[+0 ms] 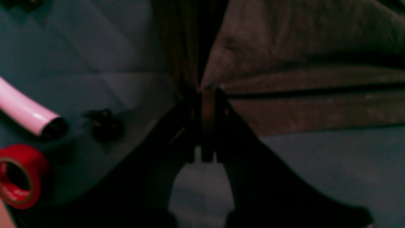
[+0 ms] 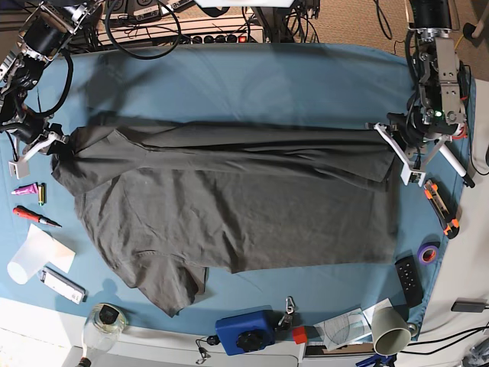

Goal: Fold the T-shirt properly
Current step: 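Pull the folded shoulder edge back toward the robot with both grippers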

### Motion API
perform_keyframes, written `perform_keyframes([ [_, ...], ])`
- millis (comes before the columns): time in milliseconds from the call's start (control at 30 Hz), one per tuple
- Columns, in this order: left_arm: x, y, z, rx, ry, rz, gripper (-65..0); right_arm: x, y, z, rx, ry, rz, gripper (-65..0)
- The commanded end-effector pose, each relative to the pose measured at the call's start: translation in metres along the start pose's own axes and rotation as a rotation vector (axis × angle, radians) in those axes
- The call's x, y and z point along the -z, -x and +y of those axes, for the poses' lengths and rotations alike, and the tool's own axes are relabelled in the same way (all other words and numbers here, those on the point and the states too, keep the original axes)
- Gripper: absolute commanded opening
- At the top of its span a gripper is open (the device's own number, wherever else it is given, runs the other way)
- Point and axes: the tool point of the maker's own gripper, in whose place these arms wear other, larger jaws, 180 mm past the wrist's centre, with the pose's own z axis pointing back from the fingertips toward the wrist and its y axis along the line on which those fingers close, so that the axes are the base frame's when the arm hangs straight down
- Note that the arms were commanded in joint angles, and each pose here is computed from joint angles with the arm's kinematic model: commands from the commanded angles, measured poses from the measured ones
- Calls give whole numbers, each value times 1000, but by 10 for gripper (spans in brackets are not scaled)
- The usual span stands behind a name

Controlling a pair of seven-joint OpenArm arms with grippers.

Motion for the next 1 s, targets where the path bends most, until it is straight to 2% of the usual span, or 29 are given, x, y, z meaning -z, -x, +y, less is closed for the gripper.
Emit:
perform_keyframes([
  [0, -7, -8, 15, 29, -47, -14, -650, -13, -22, -5, -25, 21, -56, -650],
  [200, -10, -6, 19, 43, -35, 7, -650, -17, -11, -10, -13, 32, -12, -650],
  [367, -14, 12, 14, 66, -25, 44, -650, -21, 9, -13, -1, 43, 33, -650],
  [533, -35, 25, 6, 101, -31, 18, -650, -32, 21, -9, -48, 59, 58, -650],
  [733, -59, 43, 30, 51, -82, 9, -650, -41, 39, -9, -79, 83, 106, -650],
  [967, -68, 55, 28, 25, 0, 10, -650, -47, 71, -11, -46, 77, 187, -650],
])
